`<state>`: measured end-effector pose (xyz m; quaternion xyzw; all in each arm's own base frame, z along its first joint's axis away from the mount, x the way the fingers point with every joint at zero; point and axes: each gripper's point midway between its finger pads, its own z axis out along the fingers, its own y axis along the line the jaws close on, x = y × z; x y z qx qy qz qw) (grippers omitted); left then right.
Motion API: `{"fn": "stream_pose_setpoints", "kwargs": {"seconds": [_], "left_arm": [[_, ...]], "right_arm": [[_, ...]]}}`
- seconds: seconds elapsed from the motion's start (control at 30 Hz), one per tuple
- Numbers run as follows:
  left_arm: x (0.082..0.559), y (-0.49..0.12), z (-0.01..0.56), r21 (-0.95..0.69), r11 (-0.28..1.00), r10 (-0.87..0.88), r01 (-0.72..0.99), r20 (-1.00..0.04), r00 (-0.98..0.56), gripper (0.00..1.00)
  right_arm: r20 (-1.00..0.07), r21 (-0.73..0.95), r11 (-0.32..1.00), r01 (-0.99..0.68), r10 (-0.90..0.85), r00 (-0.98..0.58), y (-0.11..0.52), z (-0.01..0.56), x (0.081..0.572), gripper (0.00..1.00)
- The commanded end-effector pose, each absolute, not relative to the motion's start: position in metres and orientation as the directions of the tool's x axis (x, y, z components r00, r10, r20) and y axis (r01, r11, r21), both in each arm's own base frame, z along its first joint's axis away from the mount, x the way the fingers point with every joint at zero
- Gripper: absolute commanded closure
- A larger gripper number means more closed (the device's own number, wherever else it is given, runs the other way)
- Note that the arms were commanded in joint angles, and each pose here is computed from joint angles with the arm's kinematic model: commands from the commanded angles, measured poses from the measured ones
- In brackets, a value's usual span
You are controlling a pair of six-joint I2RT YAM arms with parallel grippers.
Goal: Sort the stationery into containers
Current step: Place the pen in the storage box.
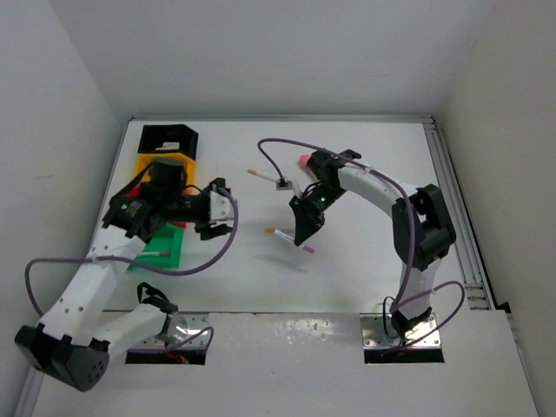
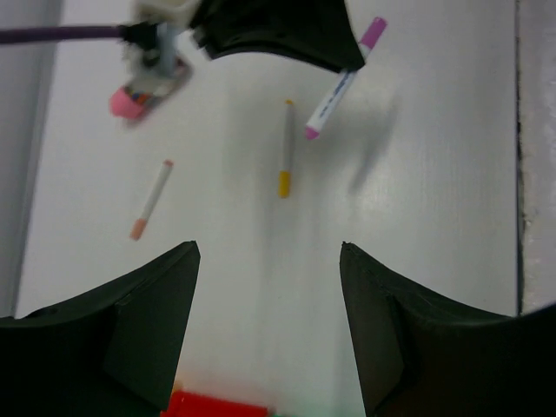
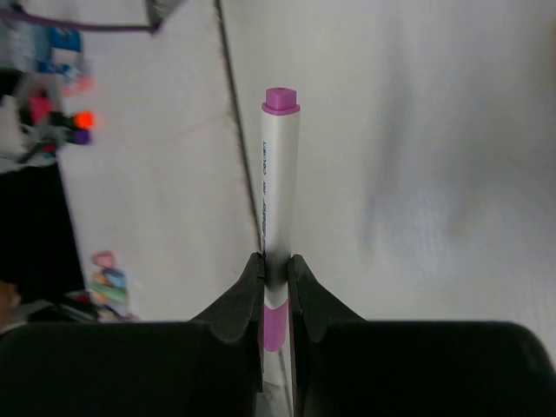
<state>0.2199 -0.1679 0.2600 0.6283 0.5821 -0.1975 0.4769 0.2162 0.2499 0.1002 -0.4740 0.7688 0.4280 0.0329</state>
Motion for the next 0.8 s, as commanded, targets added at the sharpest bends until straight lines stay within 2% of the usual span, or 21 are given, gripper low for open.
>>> {"fn": "stream_pose_setpoints", "kwargs": {"seconds": [0.0, 0.13, 0.3, 0.47, 0.63, 0.73, 0.77], "left_arm": [[0.225, -0.195, 0.253, 0.362, 0.061, 0.58, 0.93, -0.771, 0.262, 0.29], [0.211, -0.23, 0.233, 0.302, -0.063, 0.593, 0.951, -0.755, 0.279, 0.31], [0.216, -0.241, 0.212, 0.301, -0.093, 0.64, 0.949, -0.713, 0.288, 0.33], [0.222, -0.253, 0.214, 0.342, -0.085, 0.625, 0.936, -0.713, 0.318, 0.33], [0.215, -0.264, 0.206, 0.338, -0.134, 0.629, 0.931, -0.697, 0.344, 0.34], [0.209, -0.269, 0.202, 0.33, -0.161, 0.629, 0.93, -0.692, 0.354, 0.38], [0.208, -0.269, 0.202, 0.33, -0.165, 0.628, 0.929, -0.691, 0.357, 0.46]], "right_arm": [[-0.398, 0.795, 0.142, -0.59, -0.612, -0.683, 0.283, 0.14, 0.205, 1.0], [-0.387, 0.838, 0.105, -0.536, -0.579, -0.718, 0.295, 0.157, 0.209, 1.0], [-0.376, 0.858, 0.083, -0.508, -0.572, -0.729, 0.297, 0.168, 0.203, 1.0], [-0.369, 0.872, 0.05, -0.486, -0.585, -0.722, 0.304, 0.181, 0.192, 1.0], [-0.36, 0.888, 0.018, -0.46, -0.596, -0.718, 0.313, 0.192, 0.187, 1.0], [-0.359, 0.893, 0.006, -0.451, -0.595, -0.719, 0.316, 0.198, 0.186, 1.0], [-0.357, 0.894, 0.005, -0.447, -0.595, -0.72, 0.317, 0.2, 0.186, 1.0]]}}
